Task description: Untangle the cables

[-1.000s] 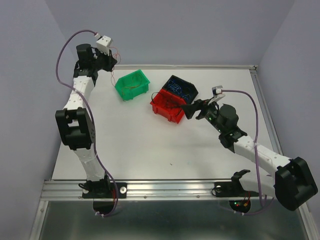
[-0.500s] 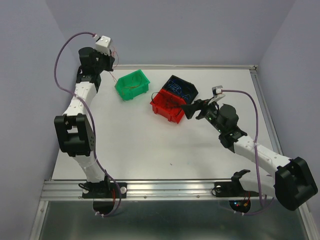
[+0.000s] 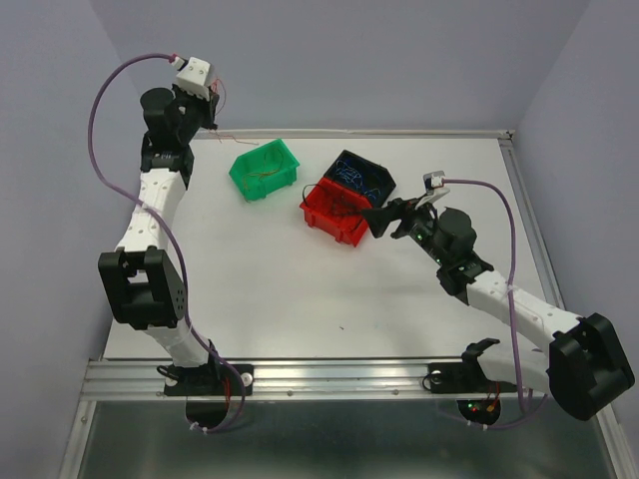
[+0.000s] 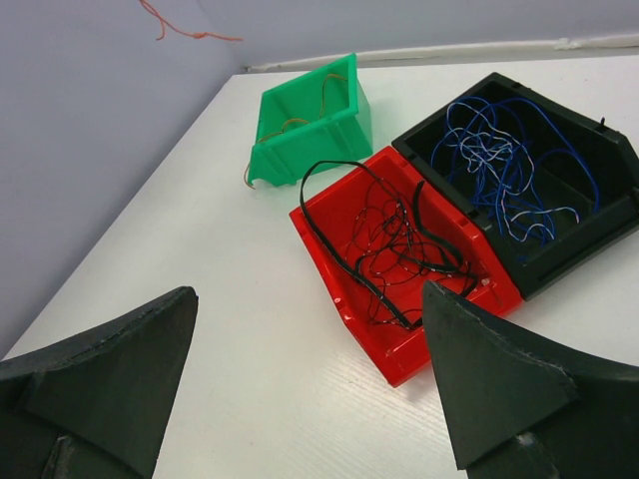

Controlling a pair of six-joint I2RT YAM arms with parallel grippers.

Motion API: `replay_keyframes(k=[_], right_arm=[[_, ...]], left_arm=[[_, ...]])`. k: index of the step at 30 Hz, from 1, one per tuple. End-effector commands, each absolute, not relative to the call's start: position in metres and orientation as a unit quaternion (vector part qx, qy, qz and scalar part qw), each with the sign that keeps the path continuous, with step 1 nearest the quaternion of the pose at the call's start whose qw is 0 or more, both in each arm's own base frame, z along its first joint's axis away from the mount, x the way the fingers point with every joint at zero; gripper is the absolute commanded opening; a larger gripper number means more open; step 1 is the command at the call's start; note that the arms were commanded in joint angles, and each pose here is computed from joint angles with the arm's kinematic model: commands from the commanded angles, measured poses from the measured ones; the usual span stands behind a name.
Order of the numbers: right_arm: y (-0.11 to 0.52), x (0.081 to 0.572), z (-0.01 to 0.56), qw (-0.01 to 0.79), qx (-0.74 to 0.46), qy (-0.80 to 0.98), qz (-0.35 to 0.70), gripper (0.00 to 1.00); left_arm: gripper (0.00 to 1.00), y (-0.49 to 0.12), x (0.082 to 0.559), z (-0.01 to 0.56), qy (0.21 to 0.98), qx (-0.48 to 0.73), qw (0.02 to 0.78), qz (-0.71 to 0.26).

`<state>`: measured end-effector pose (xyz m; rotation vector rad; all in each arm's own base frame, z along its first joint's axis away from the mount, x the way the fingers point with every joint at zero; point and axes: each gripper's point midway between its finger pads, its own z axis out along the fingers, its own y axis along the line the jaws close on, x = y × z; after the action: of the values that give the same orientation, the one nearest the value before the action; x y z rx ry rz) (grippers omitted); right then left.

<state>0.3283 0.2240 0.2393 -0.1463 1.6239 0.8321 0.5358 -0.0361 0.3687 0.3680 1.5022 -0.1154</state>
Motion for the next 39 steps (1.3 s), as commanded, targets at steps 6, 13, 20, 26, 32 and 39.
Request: replay_keyframes(k=[6, 13, 20, 26, 32, 39], right_arm=[[0.228, 0.325, 0.248, 0.622, -0.071, 0.686, 0.372, 0.98], [0.228, 0.325, 0.248, 0.622, -0.072, 0.686, 0.371, 0.98], [0.228, 0.323, 0.250, 0.623, -0.075, 0.683, 0.374, 0.98], [0.224, 0.321, 0.251, 0.628, -0.072, 0.681, 0.370, 0.98], [0.221, 0.317, 0.254, 0.634, -0.072, 0.676, 0.369, 0.98], [0.221, 0.315, 0.254, 0.634, -0.074, 0.675, 0.370, 0.98]], left_arm=[[0.00, -0.057, 0.525, 0.424, 0.623, 0.211, 0.748, -0.084], [0.00, -0.057, 0.536, 0.413, 0.633, 0.199, 0.742, -0.095], [0.00, -0.062, 0.545, 0.395, 0.645, 0.187, 0.736, -0.089], [0.00, -0.072, 0.553, 0.379, 0.656, 0.168, 0.729, -0.096], [0.00, -0.082, 0.557, 0.352, 0.672, 0.148, 0.721, -0.079], [0.00, -0.097, 0.559, 0.316, 0.702, 0.116, 0.700, -0.053]])
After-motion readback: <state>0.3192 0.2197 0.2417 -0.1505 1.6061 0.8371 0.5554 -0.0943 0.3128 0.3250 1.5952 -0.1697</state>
